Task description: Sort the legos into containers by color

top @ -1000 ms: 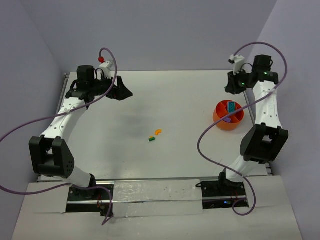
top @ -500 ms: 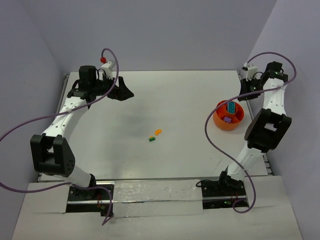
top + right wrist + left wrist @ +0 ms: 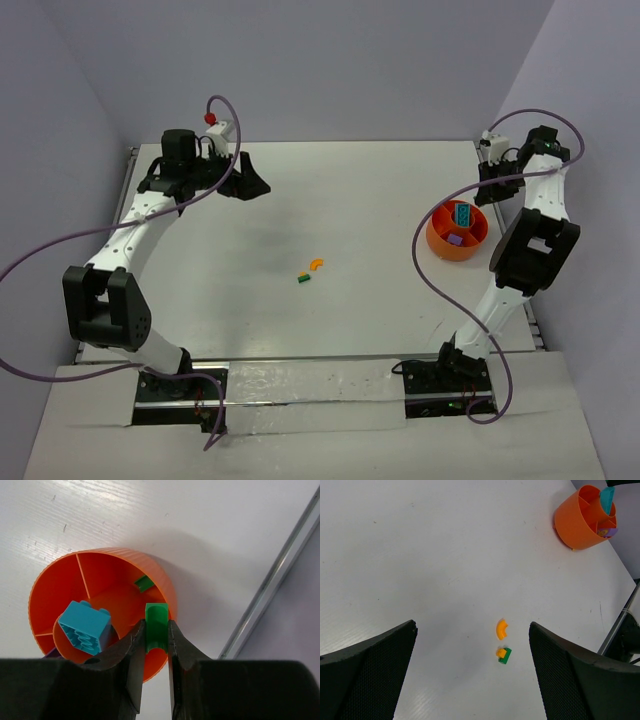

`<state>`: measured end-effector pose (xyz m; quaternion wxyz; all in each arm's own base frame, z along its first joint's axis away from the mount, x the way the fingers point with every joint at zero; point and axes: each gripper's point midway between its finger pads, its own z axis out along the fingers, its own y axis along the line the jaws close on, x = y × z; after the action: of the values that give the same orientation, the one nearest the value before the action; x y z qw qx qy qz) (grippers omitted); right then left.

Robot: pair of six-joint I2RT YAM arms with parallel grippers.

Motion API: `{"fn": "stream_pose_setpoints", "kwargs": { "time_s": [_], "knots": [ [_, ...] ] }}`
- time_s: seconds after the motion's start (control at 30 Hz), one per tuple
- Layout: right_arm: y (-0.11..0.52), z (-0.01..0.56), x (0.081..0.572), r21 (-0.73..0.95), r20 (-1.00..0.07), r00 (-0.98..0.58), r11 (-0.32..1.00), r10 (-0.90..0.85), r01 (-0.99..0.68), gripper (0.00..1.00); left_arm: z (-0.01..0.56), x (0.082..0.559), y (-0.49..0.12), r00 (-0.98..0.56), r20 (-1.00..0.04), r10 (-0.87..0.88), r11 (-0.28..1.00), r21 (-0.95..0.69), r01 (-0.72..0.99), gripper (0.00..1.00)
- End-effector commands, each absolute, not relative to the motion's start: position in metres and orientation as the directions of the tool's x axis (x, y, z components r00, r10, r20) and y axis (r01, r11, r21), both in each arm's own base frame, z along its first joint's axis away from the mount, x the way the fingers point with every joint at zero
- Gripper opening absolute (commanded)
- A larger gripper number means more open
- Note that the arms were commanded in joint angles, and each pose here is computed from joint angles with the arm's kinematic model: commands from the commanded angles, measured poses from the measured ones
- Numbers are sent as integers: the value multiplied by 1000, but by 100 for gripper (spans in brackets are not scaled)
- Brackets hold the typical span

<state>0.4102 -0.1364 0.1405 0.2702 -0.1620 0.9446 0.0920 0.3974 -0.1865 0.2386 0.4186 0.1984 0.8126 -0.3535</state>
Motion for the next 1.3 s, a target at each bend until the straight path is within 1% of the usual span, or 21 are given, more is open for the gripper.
{"fn": "stream_pose_setpoints", "kwargs": {
  "time_s": [0.0,0.33,0.7,1.13,1.27],
  "knots": [
    [-139,149,421,59,-559,-780,926,-280,-374,5,256,403,-191,-529,-848,36,665,-375,646,99],
    [-129,139,422,115,-553,-791,917,-261,-382,6,254,405,-193,-530,-847,43,670,-369,644,99],
    [-121,139,423,132,-547,-793,908,-268,-398,13,252,406,-194,-535,-844,48,671,-370,643,99],
    [-116,136,420,152,-533,-802,902,-268,-403,22,251,406,-194,-537,-842,48,675,-369,639,99],
    [-114,138,420,157,-535,-801,900,-268,-406,31,250,406,-194,-538,-842,48,675,-370,639,99]
  ]
}}
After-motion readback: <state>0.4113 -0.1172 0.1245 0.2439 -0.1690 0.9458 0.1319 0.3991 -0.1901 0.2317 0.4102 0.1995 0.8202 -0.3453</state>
